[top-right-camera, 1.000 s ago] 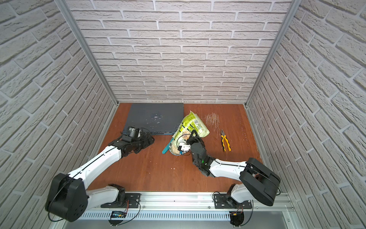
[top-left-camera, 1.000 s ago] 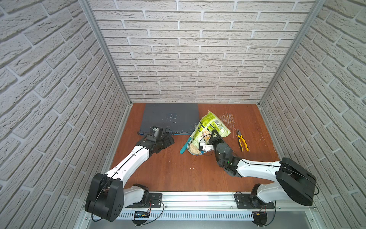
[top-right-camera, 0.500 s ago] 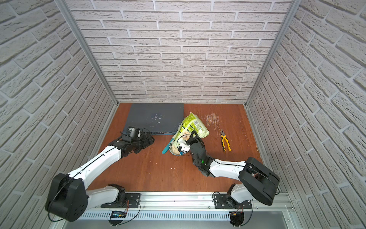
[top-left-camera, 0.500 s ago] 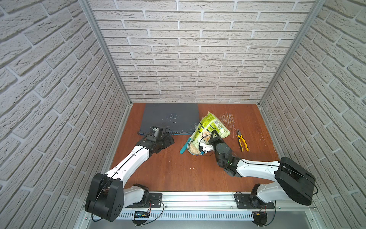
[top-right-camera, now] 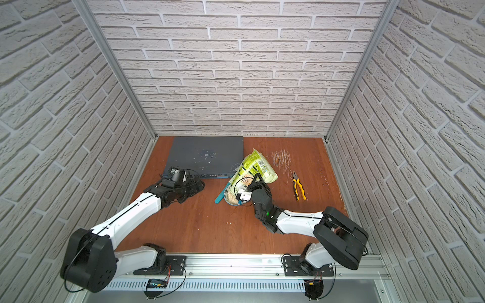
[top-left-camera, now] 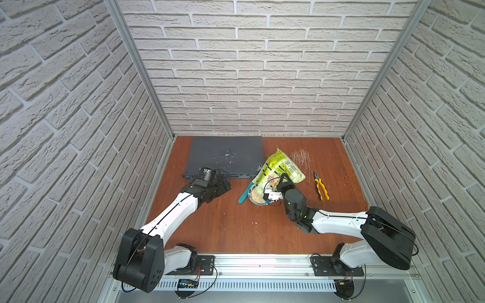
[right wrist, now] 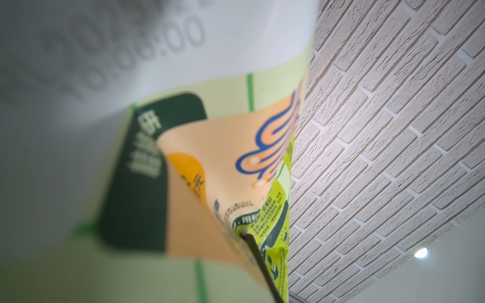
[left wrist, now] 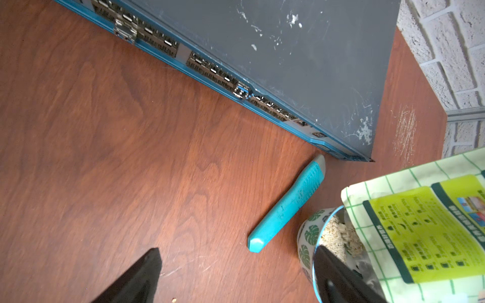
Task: Pour the oats into the breakfast bowl
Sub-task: Pour the oats into the bowl.
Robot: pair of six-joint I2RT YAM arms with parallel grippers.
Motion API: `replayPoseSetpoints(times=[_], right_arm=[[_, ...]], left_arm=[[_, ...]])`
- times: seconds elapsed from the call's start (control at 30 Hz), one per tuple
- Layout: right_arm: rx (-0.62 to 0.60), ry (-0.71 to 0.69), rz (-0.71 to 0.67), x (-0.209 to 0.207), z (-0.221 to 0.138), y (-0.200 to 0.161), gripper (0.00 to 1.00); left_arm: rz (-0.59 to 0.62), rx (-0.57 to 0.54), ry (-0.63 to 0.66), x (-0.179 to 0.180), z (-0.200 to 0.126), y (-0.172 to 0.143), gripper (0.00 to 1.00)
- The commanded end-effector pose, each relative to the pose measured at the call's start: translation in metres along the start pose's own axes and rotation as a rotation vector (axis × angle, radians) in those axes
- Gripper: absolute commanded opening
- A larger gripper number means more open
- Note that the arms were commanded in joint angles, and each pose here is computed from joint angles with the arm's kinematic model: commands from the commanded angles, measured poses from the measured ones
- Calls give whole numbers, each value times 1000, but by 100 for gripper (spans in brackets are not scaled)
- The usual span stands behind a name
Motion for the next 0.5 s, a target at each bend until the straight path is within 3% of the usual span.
replayPoseSetpoints(times=[0.0, 0.47], right_arm=[[84, -135, 234, -42, -9, -28, 3], [102, -58, 407, -34, -11, -41, 4]], left_arm=[[6, -2, 3, 0, 0, 2, 93], [7, -6, 1, 0, -1, 2, 93]])
Point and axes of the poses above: each gripper's point midway between its finger pads, its own z axis out along the fingers, its own x axis along the line the jaws close on, y = z × x, the point moved 8 cm from there along -z, back along the fingers, and after that the axes turned 5 degrees about z, right-handed, at the moved point
